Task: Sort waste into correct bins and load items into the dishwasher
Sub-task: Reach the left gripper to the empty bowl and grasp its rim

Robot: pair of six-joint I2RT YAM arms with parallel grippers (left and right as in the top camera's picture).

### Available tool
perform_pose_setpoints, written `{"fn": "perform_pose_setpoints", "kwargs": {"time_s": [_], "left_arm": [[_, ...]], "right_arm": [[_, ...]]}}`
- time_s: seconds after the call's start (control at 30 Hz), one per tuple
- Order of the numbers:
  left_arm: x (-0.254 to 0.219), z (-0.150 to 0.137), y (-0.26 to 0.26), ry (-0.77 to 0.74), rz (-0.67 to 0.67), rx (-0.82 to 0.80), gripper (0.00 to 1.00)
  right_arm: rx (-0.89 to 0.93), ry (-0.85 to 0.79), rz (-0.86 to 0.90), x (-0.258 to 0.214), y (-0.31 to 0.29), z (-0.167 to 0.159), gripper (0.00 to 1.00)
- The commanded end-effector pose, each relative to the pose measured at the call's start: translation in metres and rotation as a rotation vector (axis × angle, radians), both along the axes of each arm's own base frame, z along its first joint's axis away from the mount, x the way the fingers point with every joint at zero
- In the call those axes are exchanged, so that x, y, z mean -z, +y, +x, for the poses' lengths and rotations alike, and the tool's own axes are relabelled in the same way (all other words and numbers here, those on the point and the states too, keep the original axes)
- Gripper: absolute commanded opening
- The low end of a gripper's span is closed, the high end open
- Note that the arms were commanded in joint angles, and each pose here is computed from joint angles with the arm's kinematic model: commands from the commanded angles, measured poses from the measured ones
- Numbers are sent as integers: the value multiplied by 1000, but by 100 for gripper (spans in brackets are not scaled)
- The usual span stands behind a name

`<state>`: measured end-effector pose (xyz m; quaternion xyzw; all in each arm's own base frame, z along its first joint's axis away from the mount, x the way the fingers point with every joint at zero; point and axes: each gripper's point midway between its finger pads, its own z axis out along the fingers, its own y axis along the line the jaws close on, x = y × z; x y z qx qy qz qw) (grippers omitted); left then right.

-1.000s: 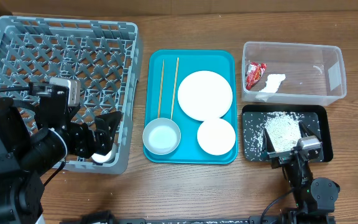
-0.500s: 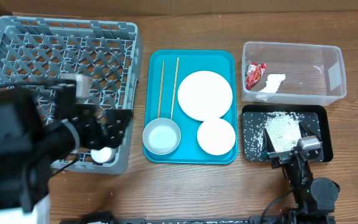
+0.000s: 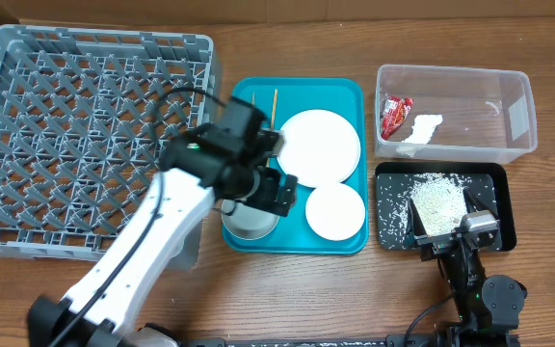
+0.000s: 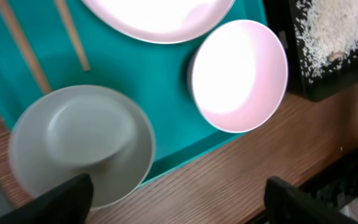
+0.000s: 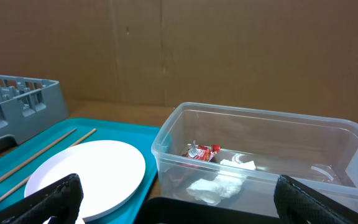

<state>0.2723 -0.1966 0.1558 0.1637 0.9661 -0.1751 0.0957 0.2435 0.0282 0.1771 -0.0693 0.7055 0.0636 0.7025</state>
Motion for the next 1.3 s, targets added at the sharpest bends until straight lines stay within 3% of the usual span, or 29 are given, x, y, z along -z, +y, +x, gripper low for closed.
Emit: {"fn": "perform_pose_setpoints", "kwargs": {"time_s": [0.0, 0.27, 0.57, 0.9, 1.27], "left_arm": [[20, 6, -29, 28, -15, 12, 72], [72, 21, -64, -24, 98, 45, 72], [111, 26, -67, 11, 163, 10, 43], [118, 30, -63, 2, 195, -1, 38], [123, 30, -66, 12, 187, 7, 5]], "right_arm": [[6, -8, -1, 1, -2, 0, 100], [6, -8, -1, 1, -2, 0, 100], [6, -8, -1, 1, -2, 0, 100], [6, -8, -1, 1, -2, 0, 100], [6, -8, -1, 1, -2, 0, 100]]}}
